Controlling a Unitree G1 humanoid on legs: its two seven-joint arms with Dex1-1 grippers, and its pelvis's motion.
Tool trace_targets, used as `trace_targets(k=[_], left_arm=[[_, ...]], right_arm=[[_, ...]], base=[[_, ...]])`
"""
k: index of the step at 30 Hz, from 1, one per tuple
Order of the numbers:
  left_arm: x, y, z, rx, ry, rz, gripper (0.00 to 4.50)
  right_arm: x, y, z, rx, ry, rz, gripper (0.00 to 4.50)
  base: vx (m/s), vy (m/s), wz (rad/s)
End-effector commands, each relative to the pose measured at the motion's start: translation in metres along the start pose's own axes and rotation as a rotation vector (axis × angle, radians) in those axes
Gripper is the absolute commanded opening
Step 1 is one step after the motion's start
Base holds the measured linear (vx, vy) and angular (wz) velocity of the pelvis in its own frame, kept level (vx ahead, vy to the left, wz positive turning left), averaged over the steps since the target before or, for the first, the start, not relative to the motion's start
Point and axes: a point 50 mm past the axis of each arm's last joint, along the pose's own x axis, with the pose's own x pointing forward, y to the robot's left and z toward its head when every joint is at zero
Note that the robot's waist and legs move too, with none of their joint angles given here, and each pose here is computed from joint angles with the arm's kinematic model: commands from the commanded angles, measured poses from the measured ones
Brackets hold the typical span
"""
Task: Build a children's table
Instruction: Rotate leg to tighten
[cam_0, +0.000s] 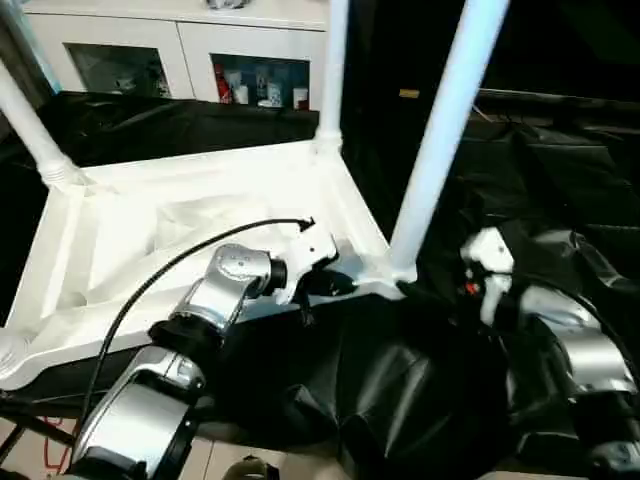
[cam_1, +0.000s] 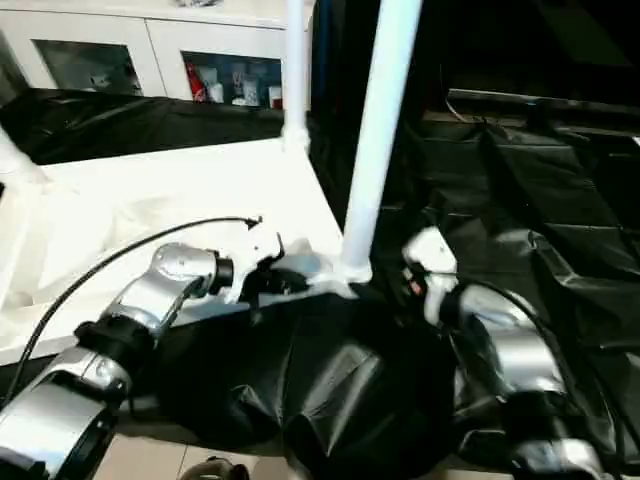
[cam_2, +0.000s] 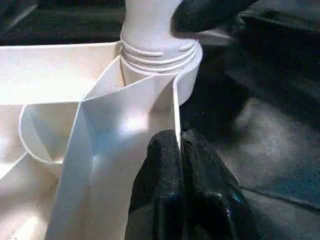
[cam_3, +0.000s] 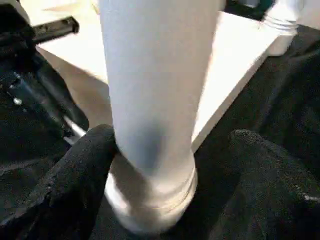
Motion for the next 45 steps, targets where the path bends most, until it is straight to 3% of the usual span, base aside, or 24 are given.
trace_targets(k=[1, 6, 22, 32, 39, 42, 45], left_arm=[[0.002, -0.009, 0.005, 0.048, -0.019, -0.096, 0.00], [-0.002, -0.011, 0.001, 0.049, -0.011, -0.109, 0.00], [-0.012, -0.016, -0.004, 0.039, 0.016, -0.134, 0.00], [-0.014, -0.008, -0.004, -0.009, 0.002, -0.030, 0.00], [-0.010, 0.017, 0.006, -0.080, -0.010, 0.246, 0.00], [-0.006, 0.024, 0.012, -0.098, -0.021, 0.327, 0.00], [0.002, 0.030, 0.023, -0.108, -0.045, 0.408, 0.00]], right_arm=[[0.000, -0.002, 0.002, -0.009, 0.008, 0.001, 3.94], [0.002, 0.004, 0.002, 0.000, 0.019, 0.070, 3.94], [0.017, 0.008, 0.001, 0.025, 0.042, 0.151, 2.49], [0.027, 0.020, -0.011, 0.095, 0.055, 0.155, 2.07], [0.055, 0.027, -0.028, 0.185, 0.119, -0.124, 2.05], [0.070, 0.031, -0.027, 0.231, 0.115, -0.214, 2.05], [0.099, 0.046, -0.013, 0.243, 0.072, -0.254, 2.05]], base=[[0.000, 0.000, 0.00], [0.000, 0.000, 0.00], [0.000, 0.000, 0.00], [0.000, 0.000, 0.00], [0.000, 0.000, 0.00], [0.000, 0.000, 0.00], [0.000, 0.000, 0.00]])
